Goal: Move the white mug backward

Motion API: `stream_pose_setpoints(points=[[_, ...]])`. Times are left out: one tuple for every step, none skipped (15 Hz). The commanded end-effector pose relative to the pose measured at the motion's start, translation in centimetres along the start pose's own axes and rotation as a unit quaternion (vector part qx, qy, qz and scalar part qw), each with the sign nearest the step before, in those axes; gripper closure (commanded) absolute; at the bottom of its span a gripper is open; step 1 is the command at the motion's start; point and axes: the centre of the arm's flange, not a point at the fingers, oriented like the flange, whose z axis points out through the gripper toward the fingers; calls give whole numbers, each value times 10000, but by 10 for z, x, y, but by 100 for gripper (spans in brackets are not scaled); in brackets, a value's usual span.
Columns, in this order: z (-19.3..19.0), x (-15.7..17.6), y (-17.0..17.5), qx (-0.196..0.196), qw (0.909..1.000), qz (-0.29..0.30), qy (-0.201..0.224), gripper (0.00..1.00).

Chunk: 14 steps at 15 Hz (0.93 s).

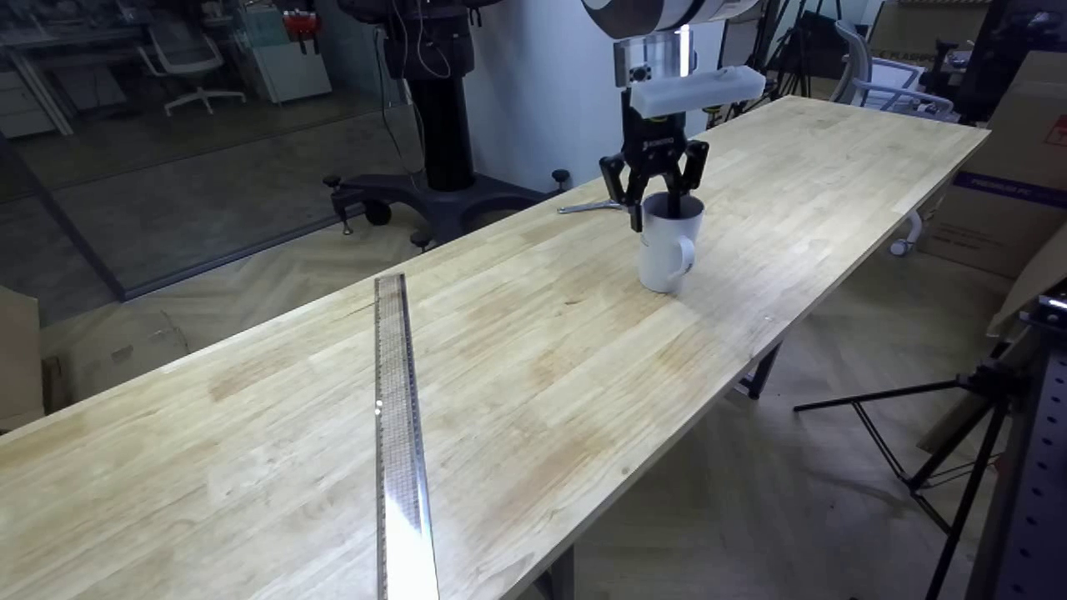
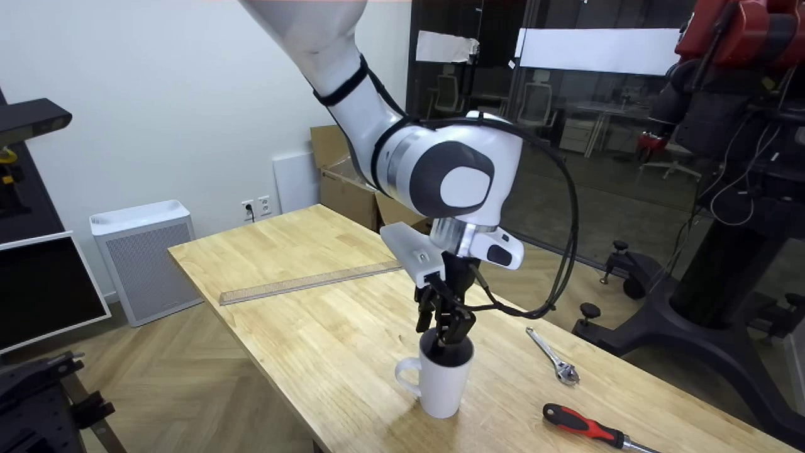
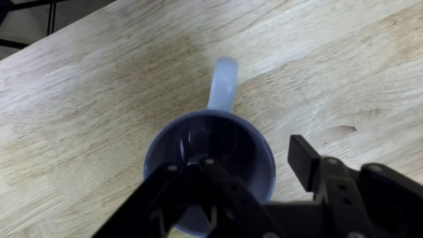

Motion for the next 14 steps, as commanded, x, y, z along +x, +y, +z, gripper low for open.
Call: stream_pose_setpoints(points=[[-5,8,0,94,9999,19,44,75],[-6,8,0,94,9999,12,50,81],[-7,8,0,90,9999,4,55,87],[-8,8,-1,83,9999,-16,57,95],[-11,8,-2,72,9999,-48,72,98],[-13,9,-5,60,9999,-76,89,100],[-17,11,-6,41,9999,-114,103,100],[-20,14,-8,24,9998,-131,115,99],[-24,17,-10,21,9998,-165,121,98],[-28,21,-12,7,9998,-181,116,98],[-31,25,-15,0,9997,-230,94,98],[-36,29,-18,-7,9996,-282,32,98],[-39,33,-21,-5,9994,-334,-58,98],[-44,37,-25,-7,9990,-427,-163,98]])
